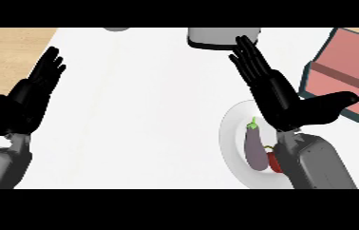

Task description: Pick the bell pepper from the plate and place it in the cardboard box

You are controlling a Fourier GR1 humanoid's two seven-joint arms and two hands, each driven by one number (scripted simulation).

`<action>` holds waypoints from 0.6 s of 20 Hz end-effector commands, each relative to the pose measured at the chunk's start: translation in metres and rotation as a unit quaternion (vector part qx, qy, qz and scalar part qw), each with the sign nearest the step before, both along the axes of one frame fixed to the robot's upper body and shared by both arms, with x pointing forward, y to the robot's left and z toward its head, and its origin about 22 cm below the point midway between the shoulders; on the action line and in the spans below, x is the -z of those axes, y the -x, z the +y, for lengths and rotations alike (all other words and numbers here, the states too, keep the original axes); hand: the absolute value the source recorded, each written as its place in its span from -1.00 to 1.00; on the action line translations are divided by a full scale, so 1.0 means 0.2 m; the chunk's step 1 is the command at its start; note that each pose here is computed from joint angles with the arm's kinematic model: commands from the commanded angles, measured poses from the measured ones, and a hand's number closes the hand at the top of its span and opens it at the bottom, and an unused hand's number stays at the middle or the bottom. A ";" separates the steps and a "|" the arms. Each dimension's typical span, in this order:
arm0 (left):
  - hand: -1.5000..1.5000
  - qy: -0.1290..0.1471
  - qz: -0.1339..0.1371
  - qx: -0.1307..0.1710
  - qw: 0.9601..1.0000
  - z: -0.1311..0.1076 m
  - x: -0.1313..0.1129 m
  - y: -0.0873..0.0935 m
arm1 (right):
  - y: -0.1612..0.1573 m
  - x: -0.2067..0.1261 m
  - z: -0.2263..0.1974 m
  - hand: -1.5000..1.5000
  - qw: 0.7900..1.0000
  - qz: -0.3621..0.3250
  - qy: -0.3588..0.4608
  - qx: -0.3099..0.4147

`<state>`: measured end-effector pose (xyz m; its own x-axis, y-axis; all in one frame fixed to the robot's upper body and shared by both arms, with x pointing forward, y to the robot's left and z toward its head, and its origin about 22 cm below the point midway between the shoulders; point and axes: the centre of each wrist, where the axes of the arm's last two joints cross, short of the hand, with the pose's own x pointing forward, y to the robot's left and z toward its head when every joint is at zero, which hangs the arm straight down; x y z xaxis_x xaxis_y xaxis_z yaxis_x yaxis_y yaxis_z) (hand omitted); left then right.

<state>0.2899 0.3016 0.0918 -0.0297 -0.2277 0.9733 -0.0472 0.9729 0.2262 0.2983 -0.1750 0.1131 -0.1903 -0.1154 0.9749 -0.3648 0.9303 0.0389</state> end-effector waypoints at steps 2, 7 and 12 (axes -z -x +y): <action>0.00 -0.014 -0.005 0.035 0.999 -0.07 0.04 0.07 | 0.13 0.23 -0.08 -1.00 0.992 0.020 0.101 0.071; 0.00 -0.011 0.024 0.063 0.998 -0.12 0.11 0.06 | 0.08 -0.04 -0.18 -1.00 0.955 -0.142 -0.040 0.258; 0.00 -0.025 0.027 0.108 0.993 -0.21 0.16 0.09 | 0.30 0.48 -0.70 -1.00 0.798 -0.075 0.550 0.233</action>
